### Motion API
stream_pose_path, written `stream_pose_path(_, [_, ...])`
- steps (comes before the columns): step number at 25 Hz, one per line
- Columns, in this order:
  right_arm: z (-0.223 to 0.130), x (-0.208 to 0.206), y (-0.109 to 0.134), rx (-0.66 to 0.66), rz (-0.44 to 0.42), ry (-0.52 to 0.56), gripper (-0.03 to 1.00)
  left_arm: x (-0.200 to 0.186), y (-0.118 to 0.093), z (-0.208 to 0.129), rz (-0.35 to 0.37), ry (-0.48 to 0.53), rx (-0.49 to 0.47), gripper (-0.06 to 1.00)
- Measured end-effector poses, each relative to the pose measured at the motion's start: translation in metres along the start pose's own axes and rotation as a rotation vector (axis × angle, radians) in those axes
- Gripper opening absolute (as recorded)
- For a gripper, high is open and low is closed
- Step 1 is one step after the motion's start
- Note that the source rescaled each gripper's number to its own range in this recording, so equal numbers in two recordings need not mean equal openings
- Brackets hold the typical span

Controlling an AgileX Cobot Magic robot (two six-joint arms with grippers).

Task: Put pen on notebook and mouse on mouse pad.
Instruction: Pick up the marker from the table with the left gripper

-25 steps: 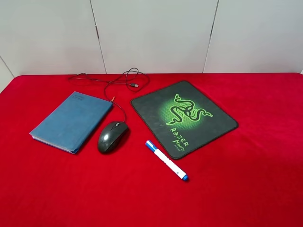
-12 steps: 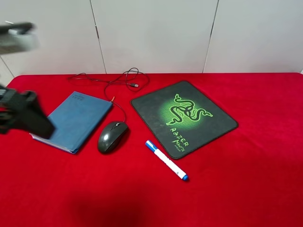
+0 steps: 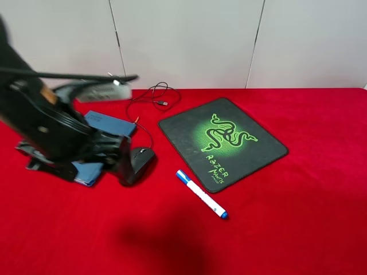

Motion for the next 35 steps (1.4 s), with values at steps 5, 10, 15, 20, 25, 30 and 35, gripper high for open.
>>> stream_pose_path(5, [0.000, 0.000, 0.000, 0.000, 0.000, 0.000, 1.00, 0.025, -0.020, 0.004, 0.018, 0.035, -0.053, 1.00])
stream_pose_path(10, [0.000, 0.000, 0.000, 0.000, 0.000, 0.000, 1.00, 0.039, -0.050, 0.022, 0.018, 0.047, -0.086, 1.00])
stream_pose_path(15, [0.000, 0.000, 0.000, 0.000, 0.000, 0.000, 1.00, 0.062, -0.074, 0.035, 0.062, 0.113, -0.121, 1.00])
stream_pose_path(20, [0.000, 0.000, 0.000, 0.000, 0.000, 0.000, 1.00, 0.082, -0.090, 0.044, 0.098, 0.153, -0.187, 1.00])
stream_pose_path(25, [0.000, 0.000, 0.000, 0.000, 0.000, 0.000, 1.00, 0.096, -0.105, 0.051, 0.113, 0.163, -0.258, 1.00])
stream_pose_path(30, [0.000, 0.000, 0.000, 0.000, 0.000, 0.000, 1.00, 0.110, -0.116, 0.050, 0.132, 0.175, -0.309, 1.00])
stream_pose_path(35, [0.000, 0.000, 0.000, 0.000, 0.000, 0.000, 1.00, 0.122, -0.116, 0.042, 0.167, 0.200, -0.348, 1.00])
Point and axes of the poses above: a point on each arm's last joint axis where the gripper is mounted, x pointing out along that axis toward the gripper, y along the wrist's bending axis when the last joint is at zero, z = x × y, the point moved 9 cm from there along x, pointing out along that axis toward the gripper, and after that the axes turned 3 degrees about -x, right-handed, at the moved point
